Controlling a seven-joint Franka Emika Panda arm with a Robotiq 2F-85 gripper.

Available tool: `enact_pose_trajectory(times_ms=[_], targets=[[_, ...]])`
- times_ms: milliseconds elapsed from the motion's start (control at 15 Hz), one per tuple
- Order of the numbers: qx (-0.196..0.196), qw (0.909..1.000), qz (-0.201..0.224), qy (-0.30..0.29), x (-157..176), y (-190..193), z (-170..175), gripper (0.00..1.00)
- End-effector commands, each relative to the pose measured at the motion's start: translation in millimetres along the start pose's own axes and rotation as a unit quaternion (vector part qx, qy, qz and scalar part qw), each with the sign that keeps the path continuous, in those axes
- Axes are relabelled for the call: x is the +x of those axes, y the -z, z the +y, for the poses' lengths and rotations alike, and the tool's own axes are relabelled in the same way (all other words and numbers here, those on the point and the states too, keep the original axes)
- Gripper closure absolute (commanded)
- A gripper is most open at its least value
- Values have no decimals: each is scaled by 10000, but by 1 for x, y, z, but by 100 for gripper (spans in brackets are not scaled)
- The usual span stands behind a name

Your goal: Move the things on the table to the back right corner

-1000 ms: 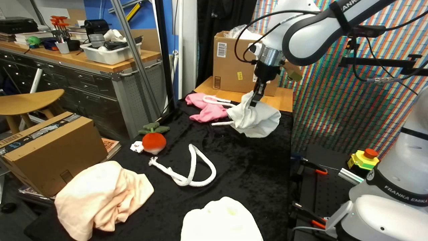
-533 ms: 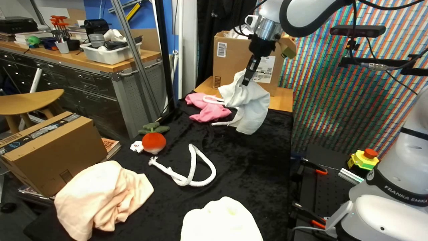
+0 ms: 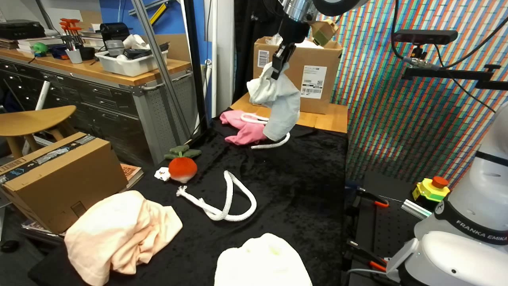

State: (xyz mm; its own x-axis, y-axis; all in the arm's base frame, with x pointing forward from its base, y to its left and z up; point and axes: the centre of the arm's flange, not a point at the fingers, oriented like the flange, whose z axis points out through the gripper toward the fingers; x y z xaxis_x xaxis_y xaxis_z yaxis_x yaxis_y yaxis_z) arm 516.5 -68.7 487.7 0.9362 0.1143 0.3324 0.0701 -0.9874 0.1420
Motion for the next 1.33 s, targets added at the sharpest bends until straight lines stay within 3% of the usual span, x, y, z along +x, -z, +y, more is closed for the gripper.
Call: enact_pose_trajectory(times_ms=[0, 600, 667, 733, 1067, 1267], targets=[[-198, 9991, 16, -385, 46, 1, 10, 90], [-406, 9928, 34, -1124, 76, -26, 24, 90], [-423, 9918, -3, -1206, 79, -30, 25, 65], [-444, 9908, -24, -1277, 81, -33, 26, 64], [-555, 9871, -190, -1490, 73, -51, 33, 26], [-625, 9854, -397, -1530, 47, -55, 31, 4]])
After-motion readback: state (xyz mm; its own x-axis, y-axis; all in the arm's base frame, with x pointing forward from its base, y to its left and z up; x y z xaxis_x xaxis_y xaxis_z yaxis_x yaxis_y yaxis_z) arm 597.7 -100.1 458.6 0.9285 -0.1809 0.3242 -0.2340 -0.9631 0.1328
